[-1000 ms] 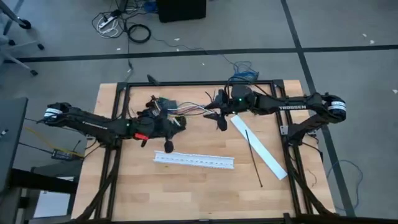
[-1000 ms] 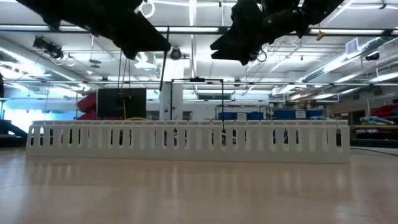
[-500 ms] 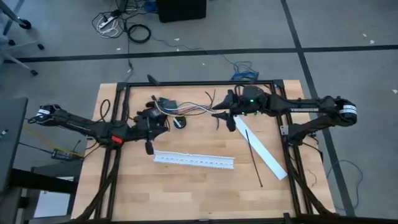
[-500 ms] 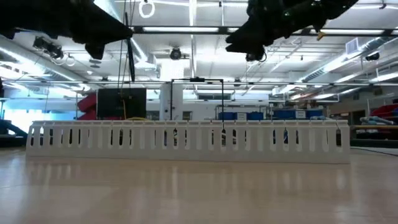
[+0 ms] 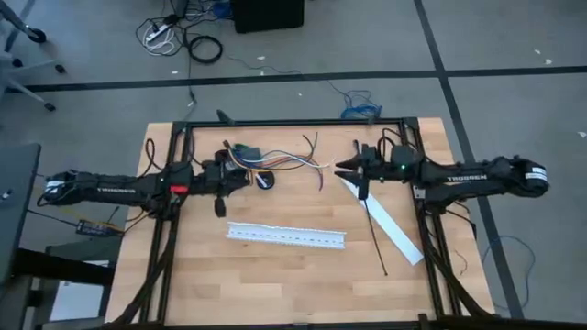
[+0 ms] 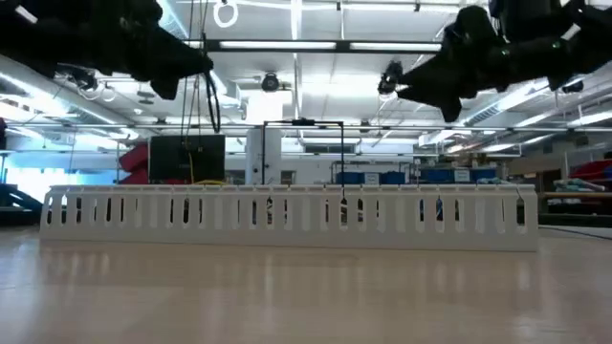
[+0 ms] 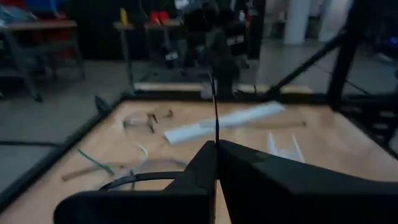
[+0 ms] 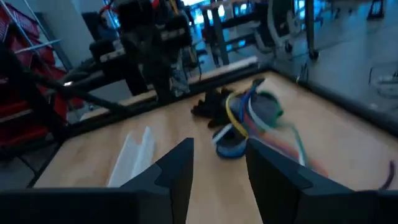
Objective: Ziptie cables
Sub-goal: Wrap the cable wires with the black zip tie
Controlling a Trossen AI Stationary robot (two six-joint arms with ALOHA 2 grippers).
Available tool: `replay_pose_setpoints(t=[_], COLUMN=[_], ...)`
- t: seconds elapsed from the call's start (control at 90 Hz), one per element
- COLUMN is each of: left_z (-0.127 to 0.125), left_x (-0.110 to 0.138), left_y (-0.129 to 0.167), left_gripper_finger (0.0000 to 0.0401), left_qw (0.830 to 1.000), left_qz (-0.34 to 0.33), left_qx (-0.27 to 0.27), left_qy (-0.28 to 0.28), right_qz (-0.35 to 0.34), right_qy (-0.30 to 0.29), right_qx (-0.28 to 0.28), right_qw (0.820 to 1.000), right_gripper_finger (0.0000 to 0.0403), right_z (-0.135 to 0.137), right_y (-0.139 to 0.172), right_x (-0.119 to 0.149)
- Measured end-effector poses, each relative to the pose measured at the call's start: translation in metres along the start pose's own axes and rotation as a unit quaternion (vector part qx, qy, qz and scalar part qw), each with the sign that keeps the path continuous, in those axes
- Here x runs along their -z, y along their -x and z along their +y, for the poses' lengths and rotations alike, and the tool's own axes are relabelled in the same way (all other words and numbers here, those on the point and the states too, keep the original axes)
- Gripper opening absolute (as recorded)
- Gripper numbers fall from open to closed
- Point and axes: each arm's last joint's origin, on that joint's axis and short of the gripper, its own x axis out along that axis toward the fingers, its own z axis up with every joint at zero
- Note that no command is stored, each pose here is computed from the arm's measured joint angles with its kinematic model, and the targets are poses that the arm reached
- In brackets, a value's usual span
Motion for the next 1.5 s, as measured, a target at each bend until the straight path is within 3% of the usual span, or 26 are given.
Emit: replay_pose_setpoints(t=[0.144, 0.289, 0.544, 0.711, 0.811, 1.033, 1.278, 1.5], left_z=[0.001, 0.000, 0.001, 0.003, 0.005, 0.006, 0.005, 0.005], left_x=[0.011, 0.018, 0.024, 0.026, 0.026, 0.021, 0.004, 0.001], left_y=[0.001, 0.000, -0.006, -0.007, -0.007, -0.008, -0.010, -0.010], left_gripper_finger=[0.0000, 0.0000, 0.0007, 0.0047, 0.0082, 0.0142, 0.0148, 0.0148], left_qw=[0.997, 0.993, 0.992, 0.993, 0.992, 0.995, 1.000, 1.000], left_qz=[0.060, 0.094, 0.115, 0.121, 0.120, 0.095, 0.008, -0.010], left_qx=[0.043, 0.052, 0.037, 0.009, -0.026, -0.038, -0.030, -0.025], left_qy=[0.030, 0.045, 0.032, 0.005, 0.001, 0.022, -0.004, -0.006], right_qz=[0.012, 0.017, 0.072, 0.108, 0.117, 0.132, 0.159, 0.185], right_qy=[-0.013, -0.013, -0.029, -0.070, -0.089, -0.144, -0.202, -0.252], right_qx=[0.000, 0.010, 0.051, 0.090, 0.101, 0.112, 0.143, 0.143], right_qw=[1.000, 1.000, 0.996, 0.988, 0.984, 0.974, 0.956, 0.939], right_gripper_finger=[0.0140, 0.0139, 0.0139, 0.0138, 0.0138, 0.0138, 0.0137, 0.0125], right_z=[0.002, 0.003, -0.002, -0.005, -0.004, 0.006, 0.030, 0.053], right_y=[0.000, -0.001, 0.000, 0.002, 0.003, 0.004, 0.012, 0.022], right_x=[0.007, 0.009, 0.020, 0.029, 0.032, 0.039, 0.056, 0.069])
